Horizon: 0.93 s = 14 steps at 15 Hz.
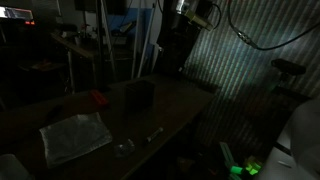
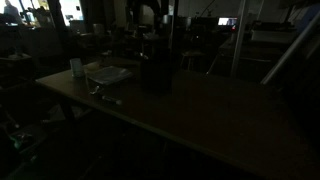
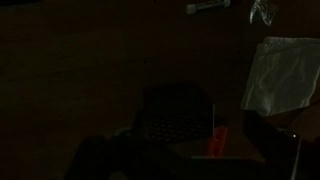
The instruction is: Put the white towel inside the black object on the right
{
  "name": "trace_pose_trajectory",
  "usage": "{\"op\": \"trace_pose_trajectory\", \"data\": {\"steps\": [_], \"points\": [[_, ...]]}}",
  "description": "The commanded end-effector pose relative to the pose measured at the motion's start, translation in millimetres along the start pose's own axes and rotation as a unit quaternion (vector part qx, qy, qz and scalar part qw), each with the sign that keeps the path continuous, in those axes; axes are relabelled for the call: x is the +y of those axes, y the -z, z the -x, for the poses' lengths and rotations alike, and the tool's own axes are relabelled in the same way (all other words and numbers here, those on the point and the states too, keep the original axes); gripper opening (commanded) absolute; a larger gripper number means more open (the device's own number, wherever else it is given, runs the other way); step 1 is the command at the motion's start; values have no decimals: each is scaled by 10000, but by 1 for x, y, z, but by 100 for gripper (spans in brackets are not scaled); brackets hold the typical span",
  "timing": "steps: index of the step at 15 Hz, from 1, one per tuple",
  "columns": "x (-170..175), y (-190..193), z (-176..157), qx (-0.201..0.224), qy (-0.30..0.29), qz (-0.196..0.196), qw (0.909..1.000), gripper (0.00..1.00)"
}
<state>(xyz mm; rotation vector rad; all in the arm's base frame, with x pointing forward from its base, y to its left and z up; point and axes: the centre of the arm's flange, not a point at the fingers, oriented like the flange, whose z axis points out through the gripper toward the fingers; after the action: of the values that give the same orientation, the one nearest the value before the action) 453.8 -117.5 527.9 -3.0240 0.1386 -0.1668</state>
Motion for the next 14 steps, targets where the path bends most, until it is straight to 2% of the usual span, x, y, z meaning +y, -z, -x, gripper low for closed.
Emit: {"op": "trace_pose_trajectory", "data": {"steps": [1,10,14], "points": [[0,3,-1,28,2,3,10000,100],[0,8,-1,84,7,6,10000,100],[-28,-3,-12,-29,196,109,9997,100]]}}
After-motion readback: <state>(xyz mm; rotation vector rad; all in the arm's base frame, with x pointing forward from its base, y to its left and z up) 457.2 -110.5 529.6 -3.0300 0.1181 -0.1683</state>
